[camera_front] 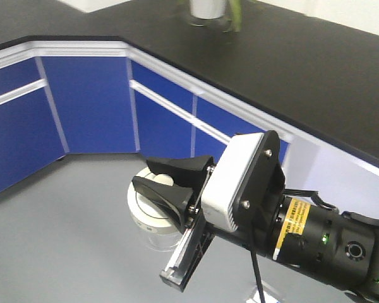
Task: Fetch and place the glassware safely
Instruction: 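Carry the jar up to the black countertop by the wall socket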
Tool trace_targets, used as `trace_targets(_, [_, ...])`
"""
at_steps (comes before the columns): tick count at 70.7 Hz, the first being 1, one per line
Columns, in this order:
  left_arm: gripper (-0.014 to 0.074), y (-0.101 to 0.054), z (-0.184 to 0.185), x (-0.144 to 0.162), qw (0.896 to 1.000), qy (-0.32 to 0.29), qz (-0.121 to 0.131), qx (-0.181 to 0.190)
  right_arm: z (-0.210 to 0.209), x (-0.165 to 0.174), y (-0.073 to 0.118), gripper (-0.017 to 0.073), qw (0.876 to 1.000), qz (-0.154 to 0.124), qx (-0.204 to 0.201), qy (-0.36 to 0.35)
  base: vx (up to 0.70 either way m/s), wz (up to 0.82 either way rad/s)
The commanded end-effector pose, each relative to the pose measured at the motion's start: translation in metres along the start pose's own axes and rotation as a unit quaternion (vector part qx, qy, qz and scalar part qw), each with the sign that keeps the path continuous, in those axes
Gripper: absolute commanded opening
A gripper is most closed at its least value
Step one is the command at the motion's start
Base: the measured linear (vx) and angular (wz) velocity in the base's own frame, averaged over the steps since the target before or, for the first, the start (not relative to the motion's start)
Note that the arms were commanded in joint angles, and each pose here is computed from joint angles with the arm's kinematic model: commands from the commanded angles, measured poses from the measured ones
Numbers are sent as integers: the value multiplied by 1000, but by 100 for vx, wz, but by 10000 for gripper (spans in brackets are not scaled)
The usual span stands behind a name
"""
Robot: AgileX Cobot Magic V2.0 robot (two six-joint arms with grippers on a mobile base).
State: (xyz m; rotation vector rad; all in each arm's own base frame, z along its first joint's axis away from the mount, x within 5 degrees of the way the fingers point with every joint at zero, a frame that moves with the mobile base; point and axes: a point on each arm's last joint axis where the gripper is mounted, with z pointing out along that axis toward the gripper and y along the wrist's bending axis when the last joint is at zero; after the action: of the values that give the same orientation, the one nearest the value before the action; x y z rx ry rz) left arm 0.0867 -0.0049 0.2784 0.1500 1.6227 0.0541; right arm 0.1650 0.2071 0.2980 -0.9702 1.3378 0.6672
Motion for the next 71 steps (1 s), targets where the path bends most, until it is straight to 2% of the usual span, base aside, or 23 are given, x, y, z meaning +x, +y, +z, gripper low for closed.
trace_targets(1, [-7,1,0,-14,999,-45,-4,-1,-4,-24,-1,-3,997,-4,-2,-73,17,-66])
trace_targets(71, [-7,1,0,-14,999,-45,-4,-1,-4,-24,-1,-3,997,-4,-2,-73,18,-67])
